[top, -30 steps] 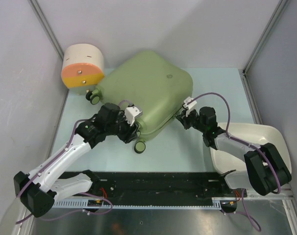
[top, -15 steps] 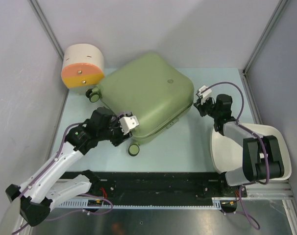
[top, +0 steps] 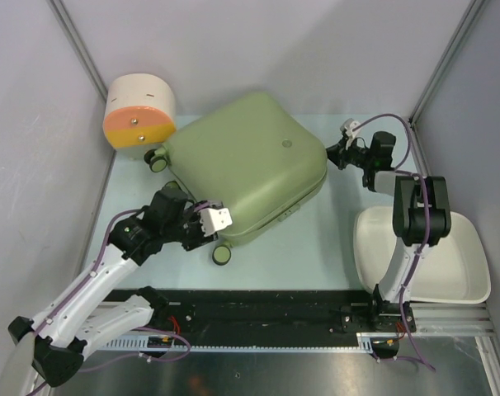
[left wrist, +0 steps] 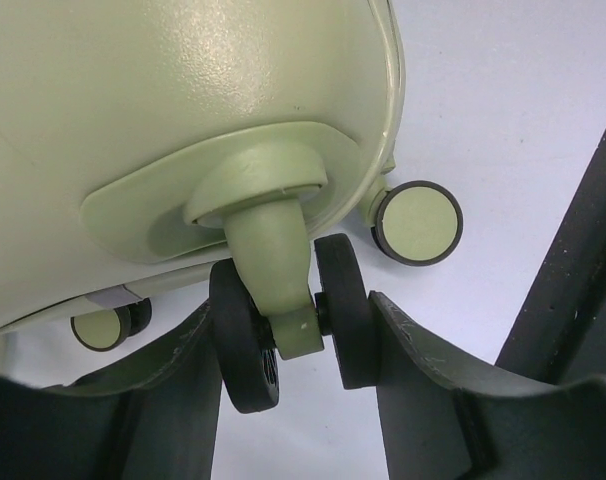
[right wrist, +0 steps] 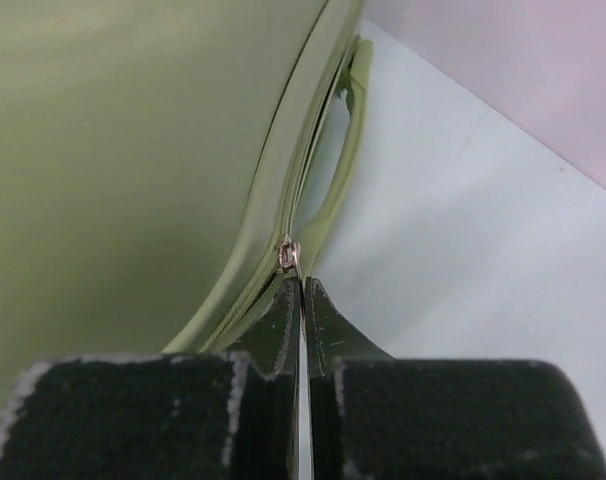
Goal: Open, take out, and arrange the luggage
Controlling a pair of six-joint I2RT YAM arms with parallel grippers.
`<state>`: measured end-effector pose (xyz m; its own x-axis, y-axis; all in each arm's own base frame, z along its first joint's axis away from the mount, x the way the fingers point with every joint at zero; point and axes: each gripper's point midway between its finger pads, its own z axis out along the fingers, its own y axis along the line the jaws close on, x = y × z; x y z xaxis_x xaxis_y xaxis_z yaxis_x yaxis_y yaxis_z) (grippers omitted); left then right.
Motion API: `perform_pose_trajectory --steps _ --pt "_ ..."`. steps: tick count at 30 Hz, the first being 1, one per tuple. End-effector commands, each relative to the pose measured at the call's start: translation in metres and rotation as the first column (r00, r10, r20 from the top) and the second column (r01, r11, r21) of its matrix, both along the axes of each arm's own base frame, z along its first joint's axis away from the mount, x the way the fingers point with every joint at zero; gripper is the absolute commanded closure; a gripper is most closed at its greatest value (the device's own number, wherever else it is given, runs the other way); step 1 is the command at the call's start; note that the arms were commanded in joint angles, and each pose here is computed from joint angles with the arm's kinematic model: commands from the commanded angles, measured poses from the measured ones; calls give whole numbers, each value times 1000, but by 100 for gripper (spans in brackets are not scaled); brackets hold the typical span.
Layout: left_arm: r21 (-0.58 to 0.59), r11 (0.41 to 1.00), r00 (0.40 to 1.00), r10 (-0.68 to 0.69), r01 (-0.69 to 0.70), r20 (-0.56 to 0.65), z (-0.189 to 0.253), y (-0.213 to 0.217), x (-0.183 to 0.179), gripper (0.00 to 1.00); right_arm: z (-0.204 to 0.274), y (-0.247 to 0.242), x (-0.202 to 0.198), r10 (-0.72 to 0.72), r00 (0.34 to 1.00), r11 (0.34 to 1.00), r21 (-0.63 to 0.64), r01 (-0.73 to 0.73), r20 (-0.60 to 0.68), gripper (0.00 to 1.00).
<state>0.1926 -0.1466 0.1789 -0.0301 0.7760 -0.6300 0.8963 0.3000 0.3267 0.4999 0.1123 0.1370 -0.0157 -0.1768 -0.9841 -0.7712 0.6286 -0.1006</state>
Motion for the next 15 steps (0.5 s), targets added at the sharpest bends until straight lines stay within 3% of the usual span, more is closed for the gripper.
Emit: perform_pose_trajectory --steps 1,6,8,9,10,12,15 --pt "82 968 953 -216 237 -211 -40 10 -58 100 57 7 47 -12 979 999 54 1 204 100" --pt "82 963 948 -233 255 -217 -40 8 -56 100 46 37 51 19 997 992 123 -29 79 100" --pt "61 976 951 -190 210 -246 -34 2 -52 73 34 38 50 16 999 990 142 -10 -43 83" --pt "30 982 958 -175 186 -227 -19 -4 -45 54 41 38 52 9 997 987 160 4 -81 73" --pt "-37 993 962 -117 111 -246 -1 -12 -38 13 39 31 50 -11 988 985 170 38 -155 50" --pt "-174 984 968 -68 26 -241 35 -20 -20 0 46 21 48 -54 976 981 171 91 -209 43" --pt "-352 920 956 70 -173 -285 76 -13 11 0 61 -2 57 -151 955 969 153 194 -257 37"
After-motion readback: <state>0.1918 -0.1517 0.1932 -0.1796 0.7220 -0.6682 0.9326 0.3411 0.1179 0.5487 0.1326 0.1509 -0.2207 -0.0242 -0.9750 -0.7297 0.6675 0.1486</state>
